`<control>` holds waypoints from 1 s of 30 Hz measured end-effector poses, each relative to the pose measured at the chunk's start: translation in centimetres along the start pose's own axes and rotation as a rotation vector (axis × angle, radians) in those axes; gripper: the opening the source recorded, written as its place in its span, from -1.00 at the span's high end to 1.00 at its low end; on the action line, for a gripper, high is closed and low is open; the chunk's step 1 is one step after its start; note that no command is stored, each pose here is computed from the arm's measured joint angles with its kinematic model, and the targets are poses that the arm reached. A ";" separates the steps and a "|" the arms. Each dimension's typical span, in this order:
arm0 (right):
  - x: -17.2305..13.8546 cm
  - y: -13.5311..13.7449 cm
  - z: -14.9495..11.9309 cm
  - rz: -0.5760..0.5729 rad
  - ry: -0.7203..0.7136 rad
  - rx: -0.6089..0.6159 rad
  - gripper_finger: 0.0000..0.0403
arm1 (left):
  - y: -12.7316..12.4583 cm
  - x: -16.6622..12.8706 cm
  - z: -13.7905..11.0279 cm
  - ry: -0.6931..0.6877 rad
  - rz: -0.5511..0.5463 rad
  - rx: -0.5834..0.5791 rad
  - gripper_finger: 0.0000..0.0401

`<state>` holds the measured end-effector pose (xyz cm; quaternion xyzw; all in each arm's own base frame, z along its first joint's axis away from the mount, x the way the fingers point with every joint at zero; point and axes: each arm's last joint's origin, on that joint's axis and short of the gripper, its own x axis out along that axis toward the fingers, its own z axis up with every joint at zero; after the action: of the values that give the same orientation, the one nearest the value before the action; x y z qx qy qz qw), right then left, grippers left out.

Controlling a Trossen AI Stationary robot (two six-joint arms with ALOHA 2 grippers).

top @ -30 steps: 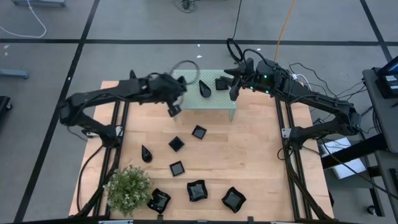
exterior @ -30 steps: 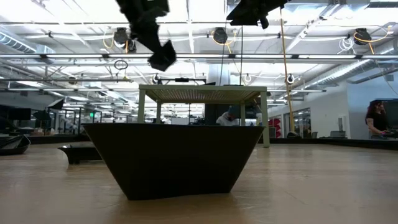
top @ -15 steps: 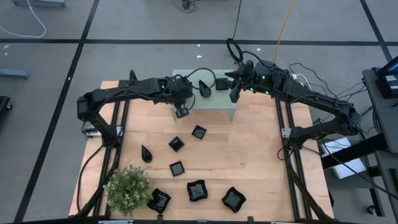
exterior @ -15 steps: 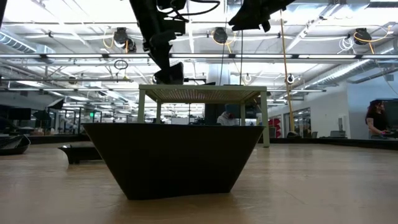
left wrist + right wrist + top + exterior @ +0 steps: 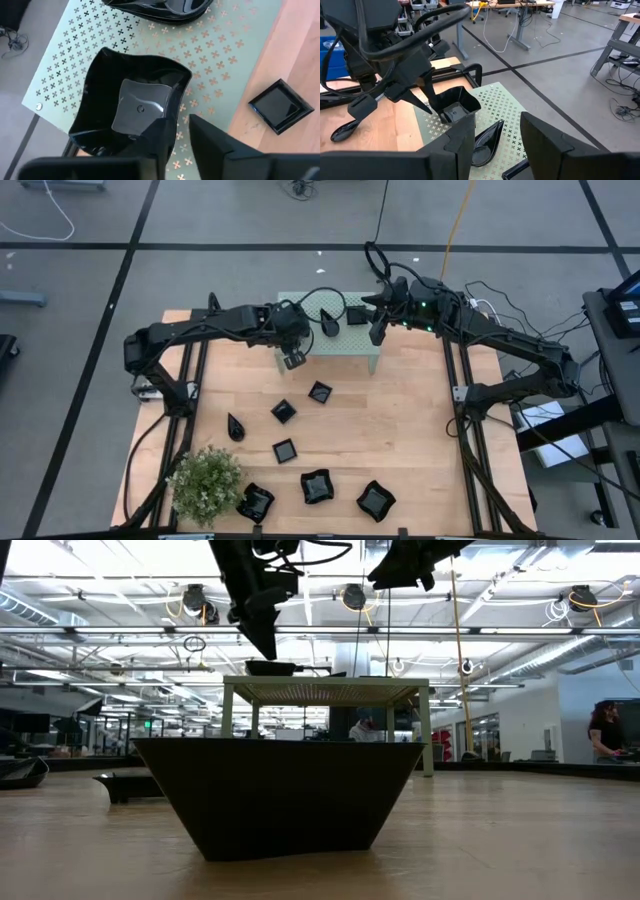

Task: Pick & Place Mini shaped plates
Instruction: Stack the black drop-shaped plate on the shelf

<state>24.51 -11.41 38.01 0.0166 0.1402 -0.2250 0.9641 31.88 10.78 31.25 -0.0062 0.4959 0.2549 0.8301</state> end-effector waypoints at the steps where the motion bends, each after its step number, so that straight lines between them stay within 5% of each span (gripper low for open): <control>1: 0.0 0.0 0.0 0.000 0.000 0.000 0.29 | 0.1 -0.2 0.1 -0.004 0.000 -0.005 0.52; 6: 0.0 0.0 -0.2 0.001 0.021 -0.023 0.29 | -0.3 -2.8 1.6 -0.075 -0.068 0.006 0.30; 11: 0.0 0.0 -0.4 0.001 0.039 -0.049 0.29 | -2.0 -6.2 2.1 -0.075 -0.272 0.023 0.26; 16: 0.0 0.0 -0.4 0.000 0.037 -0.045 0.29 | -3.9 -7.2 -1.1 0.263 -0.378 -0.029 0.25; 21: -0.2 0.0 -0.3 0.001 0.034 -0.050 0.29 | -6.5 -6.8 -4.9 0.603 -0.312 -0.115 0.25; 30: -0.2 0.0 -0.3 0.003 0.037 -0.132 0.29 | -10.4 -5.9 -11.0 0.752 -0.247 -0.200 0.25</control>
<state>24.27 -11.29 37.77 -0.0428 0.1724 -0.2133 0.9607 25.09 -3.64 27.99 -0.2392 0.7331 0.1801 0.6107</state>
